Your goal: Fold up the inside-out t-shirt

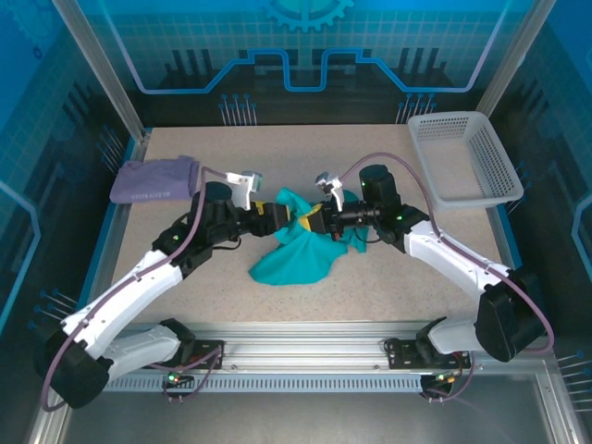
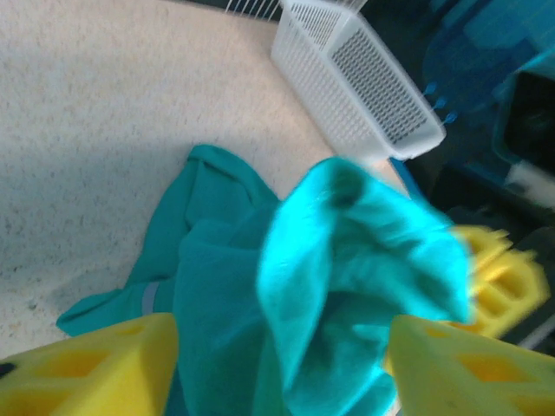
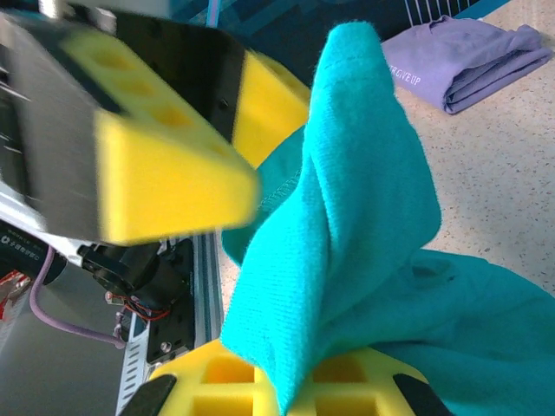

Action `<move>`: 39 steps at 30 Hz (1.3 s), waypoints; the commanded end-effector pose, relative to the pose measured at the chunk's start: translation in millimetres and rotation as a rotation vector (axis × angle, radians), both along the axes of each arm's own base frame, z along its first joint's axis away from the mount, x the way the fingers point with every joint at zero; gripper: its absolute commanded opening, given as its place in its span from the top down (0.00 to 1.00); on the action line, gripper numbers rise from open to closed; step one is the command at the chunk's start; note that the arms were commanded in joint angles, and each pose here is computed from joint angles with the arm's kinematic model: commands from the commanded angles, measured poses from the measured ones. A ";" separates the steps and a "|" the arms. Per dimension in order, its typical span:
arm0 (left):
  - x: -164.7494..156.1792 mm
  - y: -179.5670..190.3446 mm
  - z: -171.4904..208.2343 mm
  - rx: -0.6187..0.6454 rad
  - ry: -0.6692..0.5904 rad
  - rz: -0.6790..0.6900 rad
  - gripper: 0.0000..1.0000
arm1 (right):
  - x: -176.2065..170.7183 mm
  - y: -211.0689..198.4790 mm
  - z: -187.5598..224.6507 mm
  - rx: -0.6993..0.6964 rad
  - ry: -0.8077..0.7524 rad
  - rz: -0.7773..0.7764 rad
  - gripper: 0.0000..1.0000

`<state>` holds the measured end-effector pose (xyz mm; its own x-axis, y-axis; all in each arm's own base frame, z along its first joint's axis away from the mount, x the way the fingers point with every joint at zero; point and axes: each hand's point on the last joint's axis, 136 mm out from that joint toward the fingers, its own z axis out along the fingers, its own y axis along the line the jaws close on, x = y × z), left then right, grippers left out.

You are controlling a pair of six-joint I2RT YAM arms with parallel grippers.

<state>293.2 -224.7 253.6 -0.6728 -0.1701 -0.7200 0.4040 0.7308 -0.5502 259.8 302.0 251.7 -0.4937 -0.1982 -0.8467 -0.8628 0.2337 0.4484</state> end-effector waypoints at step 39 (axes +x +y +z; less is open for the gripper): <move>-29.6 -28.0 44.8 -0.182 -0.086 -0.288 0.65 | -16.9 -6.8 29.9 0.056 -0.049 0.169 1.00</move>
<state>273.2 -238.4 282.5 -0.6388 -0.1400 -0.7565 0.5675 0.5783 -0.5862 240.6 294.5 270.2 -0.4446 -0.2344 -0.8645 -0.8948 0.0716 0.4407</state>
